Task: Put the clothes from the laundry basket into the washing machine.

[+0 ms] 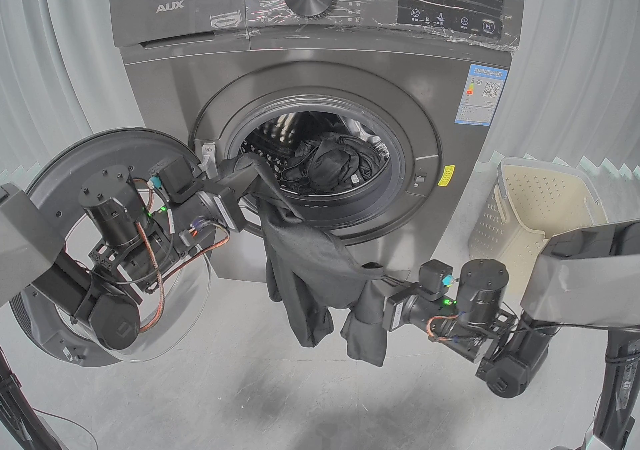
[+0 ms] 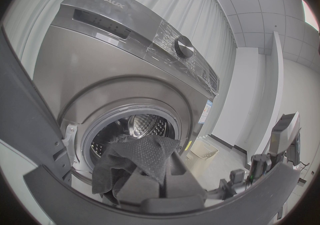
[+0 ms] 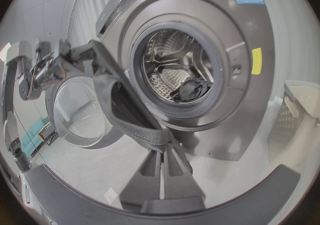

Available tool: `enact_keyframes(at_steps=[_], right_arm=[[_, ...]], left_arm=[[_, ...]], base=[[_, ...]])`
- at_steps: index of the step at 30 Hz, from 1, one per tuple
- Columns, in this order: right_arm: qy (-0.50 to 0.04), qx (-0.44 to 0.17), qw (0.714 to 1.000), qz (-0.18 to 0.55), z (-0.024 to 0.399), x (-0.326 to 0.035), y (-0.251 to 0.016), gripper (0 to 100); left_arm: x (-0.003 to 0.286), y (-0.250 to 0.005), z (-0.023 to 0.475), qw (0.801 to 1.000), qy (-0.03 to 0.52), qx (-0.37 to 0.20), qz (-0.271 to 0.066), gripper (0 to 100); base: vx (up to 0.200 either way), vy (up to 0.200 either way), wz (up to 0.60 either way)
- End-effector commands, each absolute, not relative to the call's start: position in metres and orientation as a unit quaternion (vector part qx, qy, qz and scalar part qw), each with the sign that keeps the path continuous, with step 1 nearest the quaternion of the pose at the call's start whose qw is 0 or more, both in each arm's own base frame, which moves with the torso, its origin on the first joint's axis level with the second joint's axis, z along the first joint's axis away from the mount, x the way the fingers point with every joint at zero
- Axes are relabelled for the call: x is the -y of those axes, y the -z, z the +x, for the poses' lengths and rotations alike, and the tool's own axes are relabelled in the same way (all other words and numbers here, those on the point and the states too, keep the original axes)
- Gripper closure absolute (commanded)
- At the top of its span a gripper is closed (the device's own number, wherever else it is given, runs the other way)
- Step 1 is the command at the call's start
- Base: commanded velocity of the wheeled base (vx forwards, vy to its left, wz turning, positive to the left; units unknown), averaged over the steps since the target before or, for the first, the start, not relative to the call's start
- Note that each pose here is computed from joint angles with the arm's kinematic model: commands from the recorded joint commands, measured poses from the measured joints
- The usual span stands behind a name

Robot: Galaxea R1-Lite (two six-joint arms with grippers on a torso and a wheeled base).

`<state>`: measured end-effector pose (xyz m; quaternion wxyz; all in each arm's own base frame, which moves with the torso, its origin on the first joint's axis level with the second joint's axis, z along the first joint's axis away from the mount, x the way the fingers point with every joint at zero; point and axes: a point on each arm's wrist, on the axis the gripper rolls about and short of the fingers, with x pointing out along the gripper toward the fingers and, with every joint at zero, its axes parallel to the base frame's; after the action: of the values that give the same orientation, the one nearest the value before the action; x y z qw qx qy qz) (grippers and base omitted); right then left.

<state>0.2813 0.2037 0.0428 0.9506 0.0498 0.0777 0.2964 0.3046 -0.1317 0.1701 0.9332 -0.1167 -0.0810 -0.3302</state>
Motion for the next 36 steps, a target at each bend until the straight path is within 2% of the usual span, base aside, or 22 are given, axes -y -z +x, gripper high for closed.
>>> enact_keyframes(at_steps=[1, 2, 5, 14, 23, 36], right_arm=[[-0.274, -0.055, 0.959, 0.058, 0.278, -0.173, -0.07, 100], [-0.271, -0.053, 0.959, 0.058, 0.271, -0.159, -0.078, 100], [-0.26, -0.037, 0.963, 0.052, 0.267, -0.147, -0.09, 100], [-0.268, 0.024, 0.961, 0.067, 0.256, -0.144, -0.127, 100], [-0.262, 0.069, 0.959, 0.082, 0.25, -0.14, -0.152, 100], [-0.249, 0.121, 0.954, 0.114, 0.249, -0.145, -0.18, 100]], left_arm=[[0.124, -0.17, 0.289, 0.934, 0.329, 0.078, -0.117, 100], [0.119, -0.175, 0.275, 0.933, 0.33, 0.082, -0.117, 100], [0.113, -0.179, 0.254, 0.932, 0.334, 0.081, -0.116, 100], [0.096, -0.177, 0.198, 0.923, 0.36, 0.076, -0.113, 100], [0.093, -0.18, 0.195, 0.924, 0.359, 0.09, -0.097, 100], [0.085, -0.179, 0.193, 0.929, 0.344, 0.096, -0.093, 100]], base=[[0.0, 0.0, 0.0], [0.0, 0.0, 0.0], [0.0, 0.0, 0.0], [0.0, 0.0, 0.0], [0.0, 0.0, 0.0], [0.0, 0.0, 0.0]])
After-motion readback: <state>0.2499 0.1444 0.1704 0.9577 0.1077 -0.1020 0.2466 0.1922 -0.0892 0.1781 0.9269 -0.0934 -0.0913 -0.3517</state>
